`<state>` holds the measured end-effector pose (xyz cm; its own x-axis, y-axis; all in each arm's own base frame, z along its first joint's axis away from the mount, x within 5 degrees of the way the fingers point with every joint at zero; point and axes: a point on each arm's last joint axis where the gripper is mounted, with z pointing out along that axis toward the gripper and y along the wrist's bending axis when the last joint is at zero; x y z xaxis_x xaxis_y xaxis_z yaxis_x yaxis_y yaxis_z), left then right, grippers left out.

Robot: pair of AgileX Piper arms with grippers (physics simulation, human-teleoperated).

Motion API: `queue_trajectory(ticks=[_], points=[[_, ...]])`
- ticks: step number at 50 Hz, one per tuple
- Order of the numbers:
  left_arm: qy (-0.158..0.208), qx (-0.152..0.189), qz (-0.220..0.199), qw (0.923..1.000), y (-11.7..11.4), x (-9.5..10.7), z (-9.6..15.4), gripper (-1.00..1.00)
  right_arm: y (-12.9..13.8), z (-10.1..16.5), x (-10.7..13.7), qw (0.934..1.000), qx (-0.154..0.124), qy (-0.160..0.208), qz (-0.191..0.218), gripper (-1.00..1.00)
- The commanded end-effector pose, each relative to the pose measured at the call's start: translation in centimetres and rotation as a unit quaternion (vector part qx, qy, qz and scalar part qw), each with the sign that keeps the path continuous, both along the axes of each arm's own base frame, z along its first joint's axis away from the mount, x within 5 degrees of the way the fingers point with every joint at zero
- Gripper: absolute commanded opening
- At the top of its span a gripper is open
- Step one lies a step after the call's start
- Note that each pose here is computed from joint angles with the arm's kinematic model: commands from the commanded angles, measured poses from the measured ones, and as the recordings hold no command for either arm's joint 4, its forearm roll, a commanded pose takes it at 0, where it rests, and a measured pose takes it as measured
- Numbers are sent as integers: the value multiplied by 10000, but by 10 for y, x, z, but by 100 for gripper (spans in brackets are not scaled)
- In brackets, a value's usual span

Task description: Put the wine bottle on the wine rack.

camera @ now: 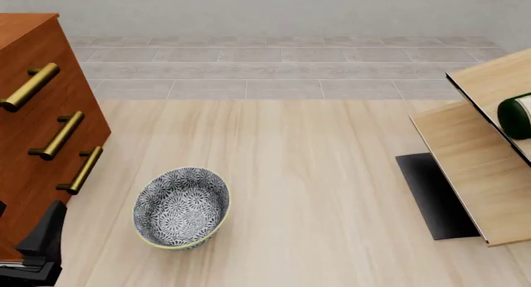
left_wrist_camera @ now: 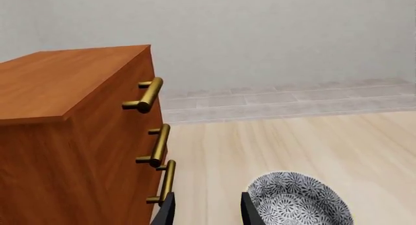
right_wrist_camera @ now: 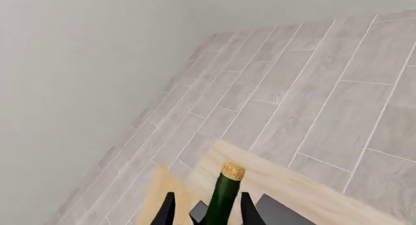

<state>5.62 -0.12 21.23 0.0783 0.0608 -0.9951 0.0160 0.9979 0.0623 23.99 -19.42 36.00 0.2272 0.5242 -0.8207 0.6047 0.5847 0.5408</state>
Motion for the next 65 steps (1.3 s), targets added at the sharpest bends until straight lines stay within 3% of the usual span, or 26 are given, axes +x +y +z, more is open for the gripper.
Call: queue_trajectory(ticks=[1, 28, 65], points=[[-4, -5, -5, 10000, 0, 0, 0, 100, 1, 4, -2, 9994, -264, 224, 63, 100], [17, -29, -6, 10000, 0, 0, 0, 100, 1, 27, -16, 9989, -428, 156, -77, 100], [-1, -46, -73, 10000, -1, 0, 0, 100, 31, 61, -43, 9976, -676, -112, 17, 100]])
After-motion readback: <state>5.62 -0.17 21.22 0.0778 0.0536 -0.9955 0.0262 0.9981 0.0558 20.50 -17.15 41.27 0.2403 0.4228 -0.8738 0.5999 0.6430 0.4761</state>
